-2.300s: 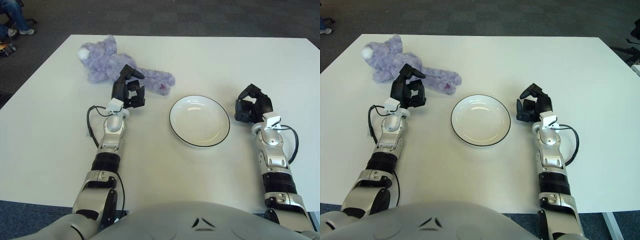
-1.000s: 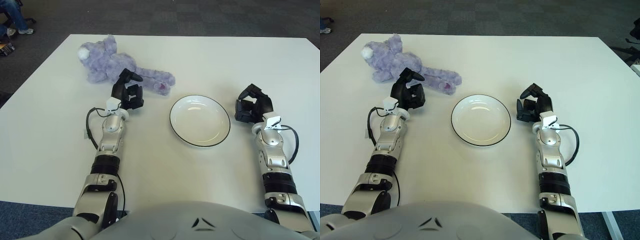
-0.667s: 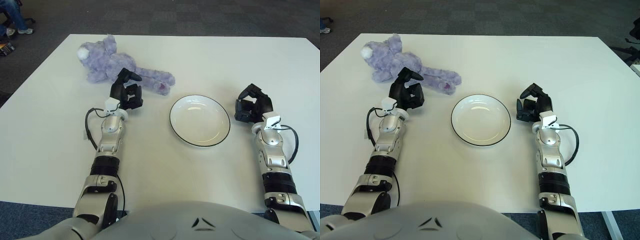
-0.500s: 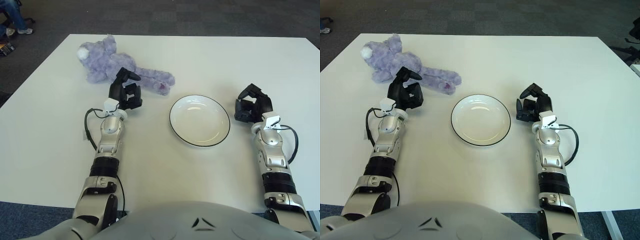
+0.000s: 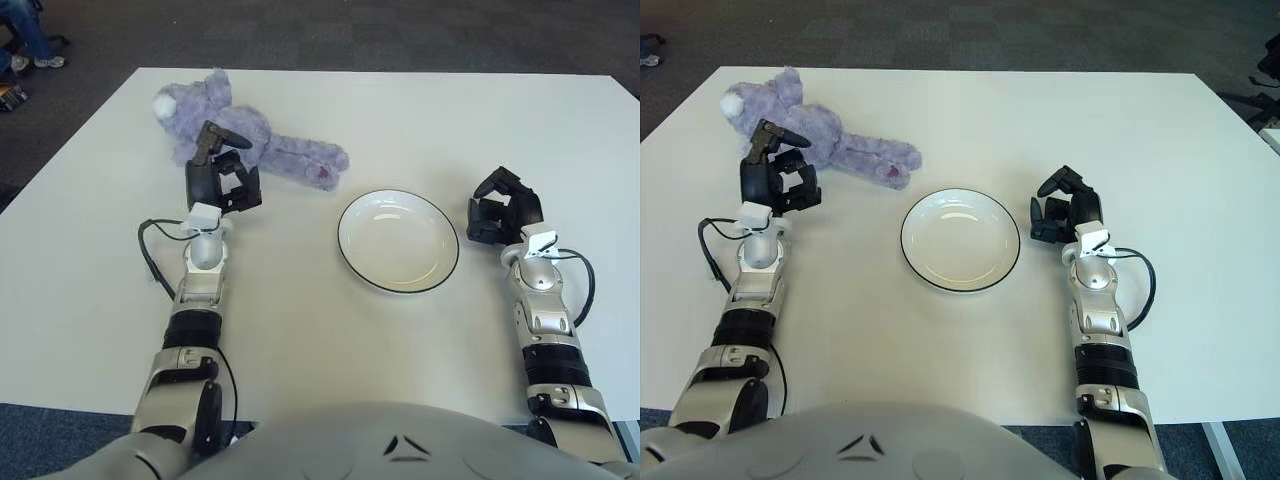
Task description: Put the doll into the plate.
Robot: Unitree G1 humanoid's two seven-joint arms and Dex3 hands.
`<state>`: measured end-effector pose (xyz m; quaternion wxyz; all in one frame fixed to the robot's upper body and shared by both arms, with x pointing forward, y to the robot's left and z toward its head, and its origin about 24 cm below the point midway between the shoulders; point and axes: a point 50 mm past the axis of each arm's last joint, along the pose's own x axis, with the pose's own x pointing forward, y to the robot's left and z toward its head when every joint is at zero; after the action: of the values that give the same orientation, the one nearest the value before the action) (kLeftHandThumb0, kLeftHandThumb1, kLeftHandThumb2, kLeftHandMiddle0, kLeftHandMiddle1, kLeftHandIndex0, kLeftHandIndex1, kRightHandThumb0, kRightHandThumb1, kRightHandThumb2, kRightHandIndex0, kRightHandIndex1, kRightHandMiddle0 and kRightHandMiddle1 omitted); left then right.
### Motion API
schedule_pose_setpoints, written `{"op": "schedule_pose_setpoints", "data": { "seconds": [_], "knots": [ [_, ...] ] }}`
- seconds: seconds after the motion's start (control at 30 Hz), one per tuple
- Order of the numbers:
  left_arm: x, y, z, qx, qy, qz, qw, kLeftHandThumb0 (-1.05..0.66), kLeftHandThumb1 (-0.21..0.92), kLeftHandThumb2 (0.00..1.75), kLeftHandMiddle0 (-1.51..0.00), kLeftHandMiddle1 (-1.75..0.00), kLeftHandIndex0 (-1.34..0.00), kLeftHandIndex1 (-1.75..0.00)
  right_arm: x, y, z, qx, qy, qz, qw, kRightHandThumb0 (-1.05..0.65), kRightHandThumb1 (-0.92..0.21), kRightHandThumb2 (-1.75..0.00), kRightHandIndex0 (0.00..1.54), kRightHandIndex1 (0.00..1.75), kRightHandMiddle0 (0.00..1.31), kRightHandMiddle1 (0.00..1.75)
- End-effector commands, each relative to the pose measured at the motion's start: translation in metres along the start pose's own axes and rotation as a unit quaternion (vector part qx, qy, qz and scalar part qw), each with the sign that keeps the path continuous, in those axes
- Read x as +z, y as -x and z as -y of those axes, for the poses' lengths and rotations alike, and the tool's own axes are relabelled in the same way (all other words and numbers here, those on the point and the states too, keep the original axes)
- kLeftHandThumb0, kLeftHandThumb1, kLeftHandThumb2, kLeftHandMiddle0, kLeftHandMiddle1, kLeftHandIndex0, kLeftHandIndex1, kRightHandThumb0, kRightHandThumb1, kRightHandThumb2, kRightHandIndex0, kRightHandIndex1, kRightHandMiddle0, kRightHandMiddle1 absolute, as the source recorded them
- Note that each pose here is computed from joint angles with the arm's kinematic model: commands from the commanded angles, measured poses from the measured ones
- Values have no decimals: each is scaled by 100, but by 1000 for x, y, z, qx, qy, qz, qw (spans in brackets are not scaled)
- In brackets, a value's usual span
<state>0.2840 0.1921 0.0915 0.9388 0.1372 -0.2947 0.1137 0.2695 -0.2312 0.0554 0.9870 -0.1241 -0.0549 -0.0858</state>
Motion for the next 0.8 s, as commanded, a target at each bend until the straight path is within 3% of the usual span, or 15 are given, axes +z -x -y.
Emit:
{"op": "schedule_pose_setpoints", "data": {
  "seconds": [0.0,0.23,0.37,0.4,0.43,0.47,0.53,0.57,0.77],
  "knots": [
    [-2,5,-3,0,-43,10,999,-40,59,97,-105,-175,-40,-175,-17,8,-5,9,-1,-45,999,-49,-30,-134,124,175,63,175],
    [0,4,-3,-30,-100,26,994,-37,77,72,-105,-175,-28,-175,-17,8,-5,10,-2,-44,999,-49,-29,-134,124,175,63,175],
    [-3,4,-7,-61,-126,24,990,-36,88,57,-86,-175,-22,-175,-18,8,-5,12,-1,-42,999,-49,-29,-134,125,175,63,175],
    [-4,4,-9,-68,-131,22,989,-45,85,58,-55,-167,-14,-156,-18,8,-5,13,-1,-42,999,-49,-29,-134,125,175,63,175],
    [-5,3,-10,-76,-136,21,988,-51,82,62,-35,-162,-9,-143,-18,7,-5,13,0,-41,999,-49,-29,-134,125,175,63,175],
    [-5,3,-10,-80,-139,21,987,-55,79,65,-25,-129,-6,-130,-18,7,-5,14,0,-41,999,-49,-29,-134,125,175,63,175],
    [-5,2,-11,-86,-143,24,986,-60,77,66,-18,-101,-3,-115,-18,7,-5,15,-1,-40,999,-49,-29,-134,125,175,64,175],
    [-5,1,-12,-91,-149,27,984,-62,77,65,-14,-95,-2,-110,-18,7,-5,16,-2,-40,999,-49,-29,-135,125,175,64,175],
    [-2,-7,-16,-106,-176,46,978,-69,74,63,-4,-82,0,-87,-19,7,-4,18,-1,-41,999,-49,-29,-135,125,175,64,175]
  ]
}}
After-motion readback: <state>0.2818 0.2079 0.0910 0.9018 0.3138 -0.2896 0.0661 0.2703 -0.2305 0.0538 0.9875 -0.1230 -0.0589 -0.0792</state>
